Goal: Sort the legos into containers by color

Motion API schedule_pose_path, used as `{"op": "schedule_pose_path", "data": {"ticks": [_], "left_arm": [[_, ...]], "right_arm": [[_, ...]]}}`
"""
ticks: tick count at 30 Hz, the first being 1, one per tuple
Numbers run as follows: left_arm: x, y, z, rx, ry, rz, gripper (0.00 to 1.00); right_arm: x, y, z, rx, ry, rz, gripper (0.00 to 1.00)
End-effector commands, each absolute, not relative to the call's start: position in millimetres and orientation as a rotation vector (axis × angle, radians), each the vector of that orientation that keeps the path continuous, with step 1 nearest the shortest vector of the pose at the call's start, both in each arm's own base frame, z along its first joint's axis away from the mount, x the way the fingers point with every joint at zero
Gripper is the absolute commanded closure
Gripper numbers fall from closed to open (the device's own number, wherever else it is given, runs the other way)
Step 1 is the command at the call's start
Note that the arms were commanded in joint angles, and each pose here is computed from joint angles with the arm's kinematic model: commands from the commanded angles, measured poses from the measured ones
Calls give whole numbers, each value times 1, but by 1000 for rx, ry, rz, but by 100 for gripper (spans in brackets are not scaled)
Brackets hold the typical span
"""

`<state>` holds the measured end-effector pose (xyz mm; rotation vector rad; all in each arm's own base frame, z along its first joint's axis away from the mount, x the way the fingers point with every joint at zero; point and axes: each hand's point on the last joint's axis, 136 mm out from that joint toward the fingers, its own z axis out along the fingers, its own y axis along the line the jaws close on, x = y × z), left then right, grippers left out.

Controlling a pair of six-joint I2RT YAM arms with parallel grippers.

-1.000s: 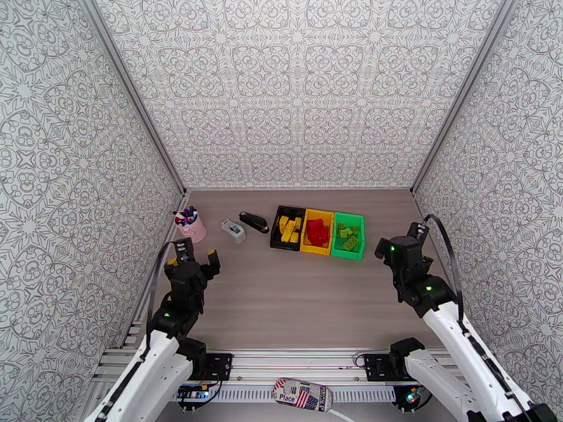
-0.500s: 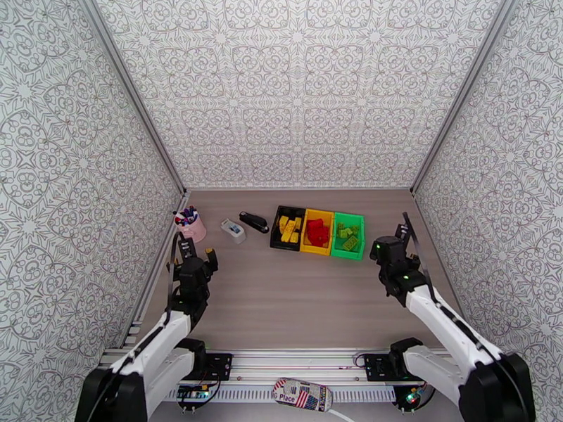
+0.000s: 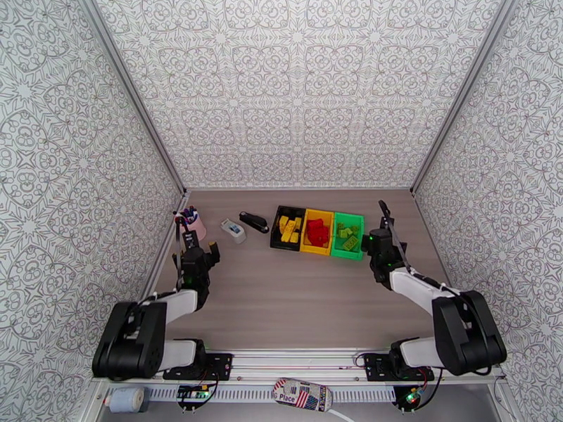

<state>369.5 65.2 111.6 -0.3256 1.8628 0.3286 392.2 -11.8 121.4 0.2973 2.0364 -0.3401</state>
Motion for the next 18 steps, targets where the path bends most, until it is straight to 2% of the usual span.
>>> {"op": "schedule_pose_path", "data": {"ticks": [1, 18], "left_arm": [[389, 55, 127, -247, 1791, 277, 1], [390, 40, 119, -163, 1766, 257, 1]], "right_arm": [[401, -4, 124, 240, 1986, -260, 1], [380, 19, 134, 88, 1912, -96, 1]]}}
